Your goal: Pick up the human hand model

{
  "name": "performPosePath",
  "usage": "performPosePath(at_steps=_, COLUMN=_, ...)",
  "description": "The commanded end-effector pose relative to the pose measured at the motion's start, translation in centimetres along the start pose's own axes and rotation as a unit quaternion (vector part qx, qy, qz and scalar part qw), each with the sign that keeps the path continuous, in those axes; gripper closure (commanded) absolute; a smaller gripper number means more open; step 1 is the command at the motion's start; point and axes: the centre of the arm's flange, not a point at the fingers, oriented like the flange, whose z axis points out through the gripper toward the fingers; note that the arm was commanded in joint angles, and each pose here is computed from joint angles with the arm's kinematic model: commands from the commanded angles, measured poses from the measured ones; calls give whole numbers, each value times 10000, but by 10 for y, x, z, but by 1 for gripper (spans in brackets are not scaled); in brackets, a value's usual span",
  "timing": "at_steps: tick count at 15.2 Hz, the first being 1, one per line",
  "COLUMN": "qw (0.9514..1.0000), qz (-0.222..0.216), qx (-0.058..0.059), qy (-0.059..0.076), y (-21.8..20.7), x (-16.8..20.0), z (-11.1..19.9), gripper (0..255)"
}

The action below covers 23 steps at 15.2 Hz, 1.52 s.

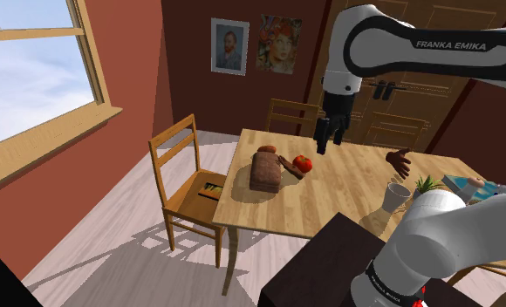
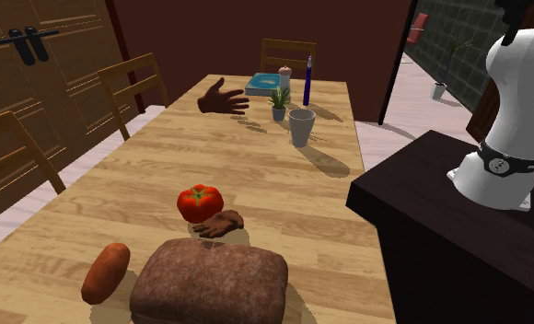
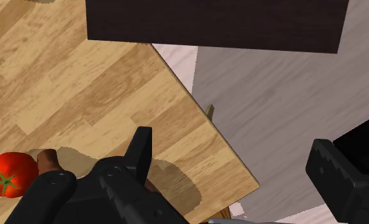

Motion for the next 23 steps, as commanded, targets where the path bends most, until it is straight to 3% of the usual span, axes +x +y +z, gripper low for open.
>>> performPosePath(at_steps=1, qw=10000, qz=0, qx=0, qy=0, y=0, x=0, z=0, gripper=0)
performPosePath(at_steps=6, qw=9981, qz=-459, qx=-320, qy=247, y=27, x=11, z=52, gripper=0)
performPosePath(at_steps=12, qw=9909, qz=-1008, qx=-703, qy=542, y=63, x=31, z=110, gripper=0)
performPosePath(at_steps=17, qw=9809, qz=-1461, qx=-1018, qy=786, y=93, x=54, z=156, gripper=0)
performPosePath(at_steps=23, qw=9639, qz=-1997, qx=-1392, qy=1074, y=131, x=87, z=207, gripper=0)
